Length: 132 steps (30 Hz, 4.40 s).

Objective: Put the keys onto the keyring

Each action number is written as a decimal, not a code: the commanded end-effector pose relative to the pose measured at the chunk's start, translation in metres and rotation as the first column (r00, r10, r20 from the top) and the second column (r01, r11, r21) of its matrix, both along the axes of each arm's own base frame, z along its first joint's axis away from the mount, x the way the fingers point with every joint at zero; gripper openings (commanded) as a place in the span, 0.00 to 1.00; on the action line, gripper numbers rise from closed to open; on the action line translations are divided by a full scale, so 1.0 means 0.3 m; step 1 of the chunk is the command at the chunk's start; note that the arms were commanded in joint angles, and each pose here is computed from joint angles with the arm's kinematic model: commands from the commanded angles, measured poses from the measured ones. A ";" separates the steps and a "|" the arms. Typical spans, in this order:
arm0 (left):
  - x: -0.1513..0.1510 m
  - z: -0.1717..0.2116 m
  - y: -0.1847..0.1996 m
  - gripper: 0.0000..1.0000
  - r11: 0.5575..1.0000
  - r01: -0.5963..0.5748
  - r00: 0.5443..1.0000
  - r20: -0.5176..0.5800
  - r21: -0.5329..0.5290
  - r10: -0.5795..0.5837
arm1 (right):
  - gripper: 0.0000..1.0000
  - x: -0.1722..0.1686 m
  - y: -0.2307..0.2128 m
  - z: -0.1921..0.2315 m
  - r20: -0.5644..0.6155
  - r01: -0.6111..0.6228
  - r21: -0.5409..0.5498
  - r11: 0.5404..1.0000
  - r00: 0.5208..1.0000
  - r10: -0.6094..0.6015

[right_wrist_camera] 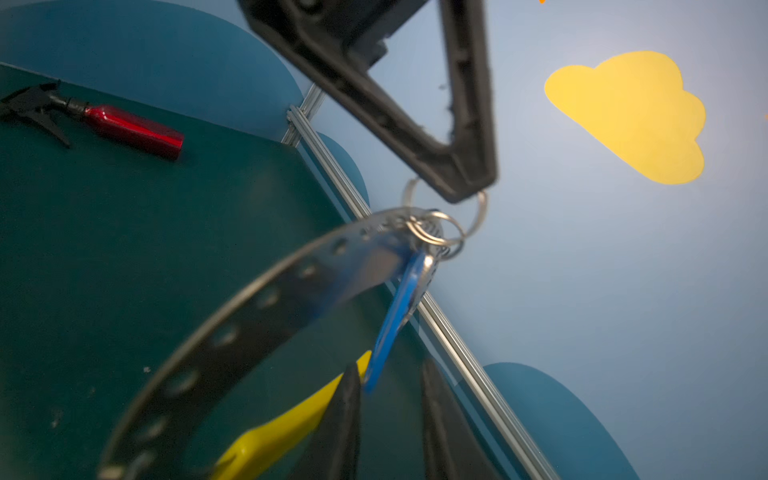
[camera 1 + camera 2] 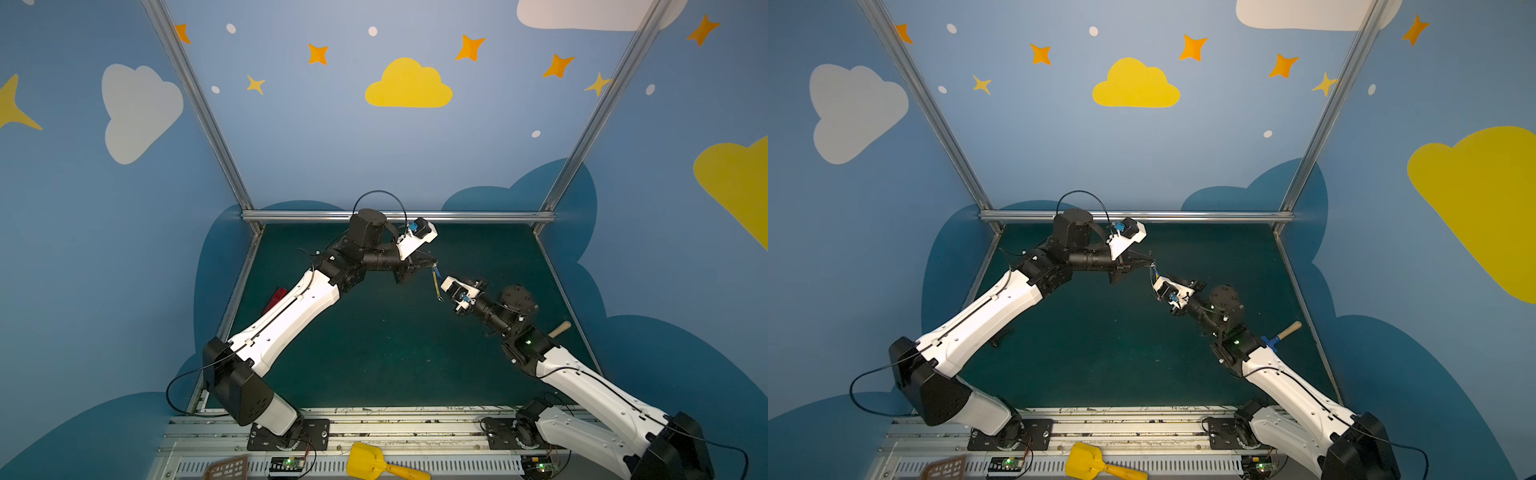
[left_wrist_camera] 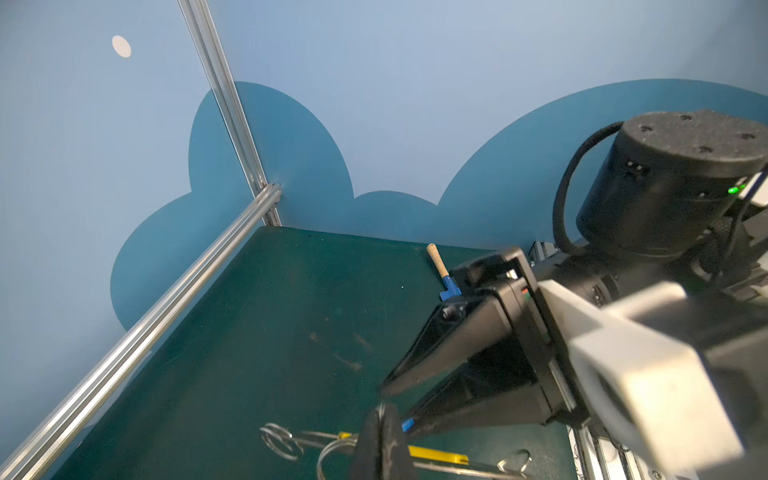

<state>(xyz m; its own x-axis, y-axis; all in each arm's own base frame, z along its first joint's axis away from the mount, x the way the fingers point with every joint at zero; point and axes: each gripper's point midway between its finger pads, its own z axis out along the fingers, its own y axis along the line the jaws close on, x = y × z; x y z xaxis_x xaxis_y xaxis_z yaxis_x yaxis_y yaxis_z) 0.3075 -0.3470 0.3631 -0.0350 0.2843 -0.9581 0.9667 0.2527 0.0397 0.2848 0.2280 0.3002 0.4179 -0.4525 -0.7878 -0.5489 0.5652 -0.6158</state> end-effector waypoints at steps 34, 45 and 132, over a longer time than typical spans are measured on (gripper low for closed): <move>-0.101 0.029 0.017 0.03 0.987 0.158 0.970 0.192 -0.041 -0.147 | 0.17 -0.131 0.076 0.187 -0.378 -0.479 0.229 0.847 0.758 0.531; -0.123 0.017 0.003 0.03 0.982 0.190 0.962 0.204 -0.010 -0.184 | 0.16 -0.111 0.084 0.181 -0.386 -0.473 0.246 0.846 0.753 0.533; -0.103 -0.022 0.042 0.21 0.979 0.151 0.987 0.077 -0.141 -0.141 | 0.00 -0.151 0.125 0.209 -0.332 -0.615 0.299 0.730 0.650 0.684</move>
<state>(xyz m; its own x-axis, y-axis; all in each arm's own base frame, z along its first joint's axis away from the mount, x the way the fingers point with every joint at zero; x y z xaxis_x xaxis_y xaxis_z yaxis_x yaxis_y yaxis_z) 0.2792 -0.3339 0.3556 0.0528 0.1239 -0.9909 0.9885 0.1345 0.0694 0.2466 0.2674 0.3416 0.1202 -0.0825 -0.9893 -0.9917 0.0354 -0.1235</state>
